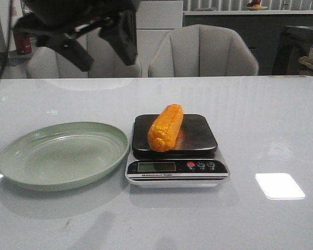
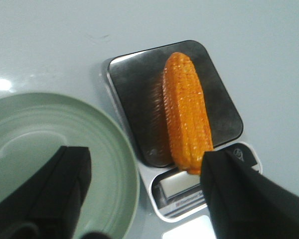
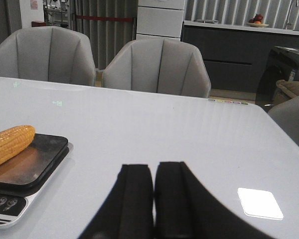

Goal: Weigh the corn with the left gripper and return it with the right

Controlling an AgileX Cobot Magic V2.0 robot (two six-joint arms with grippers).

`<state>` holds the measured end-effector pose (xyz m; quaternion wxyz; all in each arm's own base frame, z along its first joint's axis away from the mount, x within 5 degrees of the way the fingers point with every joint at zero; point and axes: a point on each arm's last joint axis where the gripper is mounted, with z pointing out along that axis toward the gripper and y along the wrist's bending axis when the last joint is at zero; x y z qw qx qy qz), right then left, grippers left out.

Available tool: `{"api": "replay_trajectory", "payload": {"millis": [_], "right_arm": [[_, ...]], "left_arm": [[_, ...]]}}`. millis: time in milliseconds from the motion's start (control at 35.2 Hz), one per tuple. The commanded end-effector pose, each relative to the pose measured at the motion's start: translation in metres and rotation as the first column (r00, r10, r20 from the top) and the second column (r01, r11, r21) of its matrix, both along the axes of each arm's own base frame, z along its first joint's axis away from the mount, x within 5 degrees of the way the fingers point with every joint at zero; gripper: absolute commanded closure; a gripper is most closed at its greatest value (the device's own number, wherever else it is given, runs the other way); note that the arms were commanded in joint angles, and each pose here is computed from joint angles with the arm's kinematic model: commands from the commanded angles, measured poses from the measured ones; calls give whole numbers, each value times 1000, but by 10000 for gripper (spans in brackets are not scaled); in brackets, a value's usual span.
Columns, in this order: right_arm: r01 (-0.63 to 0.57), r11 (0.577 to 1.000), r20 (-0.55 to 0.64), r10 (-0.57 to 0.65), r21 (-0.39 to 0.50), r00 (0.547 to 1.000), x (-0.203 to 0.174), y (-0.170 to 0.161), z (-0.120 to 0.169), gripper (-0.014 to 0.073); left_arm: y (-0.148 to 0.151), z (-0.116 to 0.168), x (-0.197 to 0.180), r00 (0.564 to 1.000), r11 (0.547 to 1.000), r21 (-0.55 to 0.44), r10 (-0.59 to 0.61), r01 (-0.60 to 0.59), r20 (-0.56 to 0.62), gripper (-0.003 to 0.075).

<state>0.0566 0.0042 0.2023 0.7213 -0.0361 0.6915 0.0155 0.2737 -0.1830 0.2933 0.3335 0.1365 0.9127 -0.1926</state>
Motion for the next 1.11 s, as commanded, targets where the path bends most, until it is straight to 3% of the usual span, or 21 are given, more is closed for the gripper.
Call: {"api": "replay_trajectory", "payload": {"millis": [0, 256, 540, 654, 796, 967, 1024, 1081], "right_arm": [[10, 1000, 87, -8, -15, 996, -2, -1, 5, 405], [10, 1000, 87, -8, -15, 996, -2, -1, 5, 405], [10, 1000, 87, -8, -15, 996, -2, -1, 5, 405], [10, 1000, 89, -8, -15, 996, -2, -1, 5, 405], [10, 1000, 145, -8, -10, 989, -3, 0, 10, 405], [-19, 998, 376, -4, 58, 927, -10, -1, 33, 405], [-33, 996, 392, -3, 86, 920, -11, -1, 43, 405], [-41, 992, 338, -1, 116, 941, -9, -1, 52, 405]], "left_arm": [[27, 32, -29, 988, 997, -73, 31, -20, 153, 232], [81, 38, -110, 959, 996, -87, 32, -8, 281, 232], [134, 39, -191, 841, 990, -138, 59, 19, 539, 239], [149, 27, -213, 792, 989, -147, 72, 23, 606, 321], [159, 10, -229, 760, 986, -167, 87, 29, 644, 608], [163, 3, -234, 717, 984, -173, 97, 34, 691, 597], [163, 4, -234, 700, 983, -177, 100, 38, 707, 607], [163, 5, -234, 692, 983, -181, 103, 41, 715, 606]]}}
